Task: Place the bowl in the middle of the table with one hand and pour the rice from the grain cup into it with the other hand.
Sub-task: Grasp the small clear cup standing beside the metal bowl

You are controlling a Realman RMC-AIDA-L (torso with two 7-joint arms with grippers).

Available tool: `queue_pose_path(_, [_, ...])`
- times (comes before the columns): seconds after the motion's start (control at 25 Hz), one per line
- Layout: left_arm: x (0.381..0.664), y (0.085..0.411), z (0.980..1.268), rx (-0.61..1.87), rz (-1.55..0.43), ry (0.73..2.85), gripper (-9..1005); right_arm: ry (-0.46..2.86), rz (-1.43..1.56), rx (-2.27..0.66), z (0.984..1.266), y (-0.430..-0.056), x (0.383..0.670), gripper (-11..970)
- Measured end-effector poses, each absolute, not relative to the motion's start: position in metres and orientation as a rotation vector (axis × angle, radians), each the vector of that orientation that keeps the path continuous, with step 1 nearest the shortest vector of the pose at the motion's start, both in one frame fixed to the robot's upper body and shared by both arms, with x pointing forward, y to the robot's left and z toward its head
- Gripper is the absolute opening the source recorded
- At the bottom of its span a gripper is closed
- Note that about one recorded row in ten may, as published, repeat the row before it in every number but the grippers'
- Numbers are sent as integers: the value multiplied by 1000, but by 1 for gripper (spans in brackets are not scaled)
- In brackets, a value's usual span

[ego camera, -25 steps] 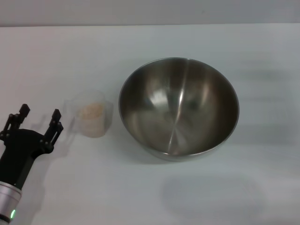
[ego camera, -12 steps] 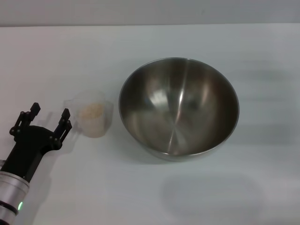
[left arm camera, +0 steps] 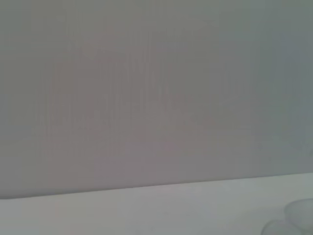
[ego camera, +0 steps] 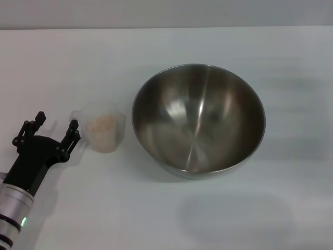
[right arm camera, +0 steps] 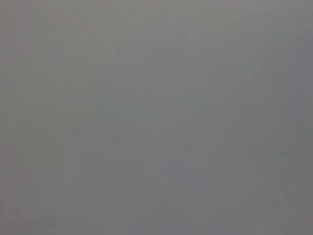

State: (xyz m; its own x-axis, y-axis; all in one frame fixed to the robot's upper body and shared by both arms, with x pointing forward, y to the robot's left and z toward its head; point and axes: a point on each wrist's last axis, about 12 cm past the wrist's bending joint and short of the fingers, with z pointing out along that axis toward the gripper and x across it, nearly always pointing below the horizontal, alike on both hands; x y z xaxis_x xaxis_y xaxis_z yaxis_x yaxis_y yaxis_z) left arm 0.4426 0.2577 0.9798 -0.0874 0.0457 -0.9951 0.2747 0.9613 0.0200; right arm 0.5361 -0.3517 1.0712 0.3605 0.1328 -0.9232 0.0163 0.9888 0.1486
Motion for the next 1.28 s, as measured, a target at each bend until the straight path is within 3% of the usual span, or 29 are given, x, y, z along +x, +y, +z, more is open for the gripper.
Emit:
queue_pose_path(0.8, [463,255,983,231,-188,1666,705,1198,78,138,1072,-351,538,440])
queue_pose_path(1.28, [469,252,985,236,-200,1671,287,1198,78,140,1072,-352,536,439])
